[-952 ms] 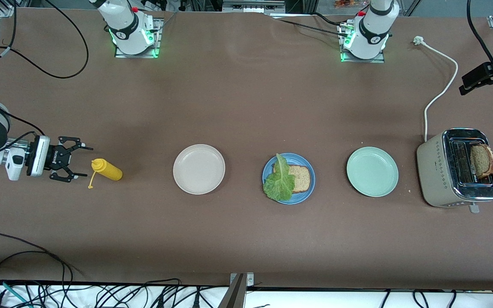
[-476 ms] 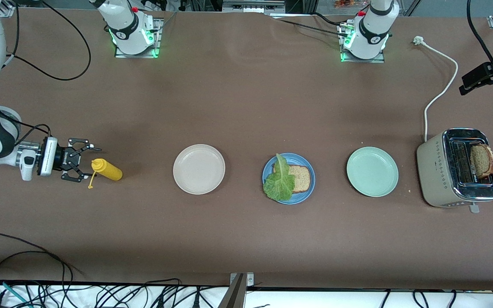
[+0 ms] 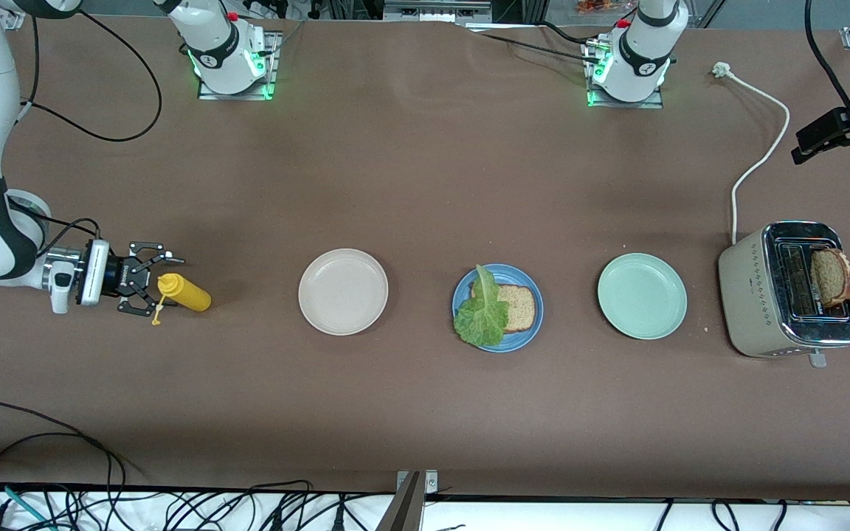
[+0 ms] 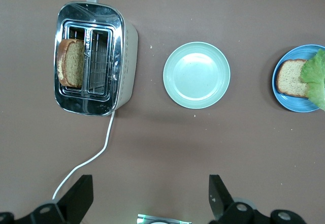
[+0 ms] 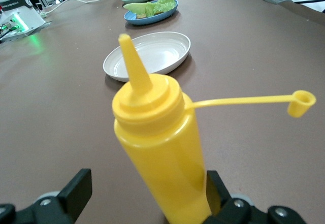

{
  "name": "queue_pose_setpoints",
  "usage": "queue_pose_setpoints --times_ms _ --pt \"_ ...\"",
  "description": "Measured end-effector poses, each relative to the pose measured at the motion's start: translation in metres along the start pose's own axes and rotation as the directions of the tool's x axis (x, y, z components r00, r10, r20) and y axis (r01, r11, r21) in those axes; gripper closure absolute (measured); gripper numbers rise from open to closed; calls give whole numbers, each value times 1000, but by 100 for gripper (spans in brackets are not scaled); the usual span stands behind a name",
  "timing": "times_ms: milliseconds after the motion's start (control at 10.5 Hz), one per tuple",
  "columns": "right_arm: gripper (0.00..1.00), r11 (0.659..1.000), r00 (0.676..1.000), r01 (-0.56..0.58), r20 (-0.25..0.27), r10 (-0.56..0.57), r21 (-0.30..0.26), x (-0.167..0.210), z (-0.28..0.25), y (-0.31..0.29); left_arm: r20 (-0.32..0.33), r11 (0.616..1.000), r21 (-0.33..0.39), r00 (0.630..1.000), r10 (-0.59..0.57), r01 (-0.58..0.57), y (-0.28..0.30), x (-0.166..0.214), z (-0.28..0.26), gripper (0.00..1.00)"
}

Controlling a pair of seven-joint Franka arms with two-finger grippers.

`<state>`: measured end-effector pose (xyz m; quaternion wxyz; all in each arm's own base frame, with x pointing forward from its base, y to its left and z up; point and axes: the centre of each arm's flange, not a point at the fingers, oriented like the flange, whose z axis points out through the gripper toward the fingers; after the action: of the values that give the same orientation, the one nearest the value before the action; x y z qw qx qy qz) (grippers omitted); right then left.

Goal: Make sandwich in blue plate with both arms
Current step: 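Close the right gripper around the yellow mustard bottle, then lift the mustard bottle and carry it over the blue plate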

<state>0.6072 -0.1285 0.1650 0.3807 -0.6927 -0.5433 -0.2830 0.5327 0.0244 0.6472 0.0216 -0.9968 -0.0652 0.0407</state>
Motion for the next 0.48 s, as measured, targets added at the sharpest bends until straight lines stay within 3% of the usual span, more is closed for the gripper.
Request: queue_pose_setpoints --times_ms 476 --pt "3 1000 999 18 -39 -17 20 1 26 9 0 1000 0 1000 0 0 0 0 0 0"
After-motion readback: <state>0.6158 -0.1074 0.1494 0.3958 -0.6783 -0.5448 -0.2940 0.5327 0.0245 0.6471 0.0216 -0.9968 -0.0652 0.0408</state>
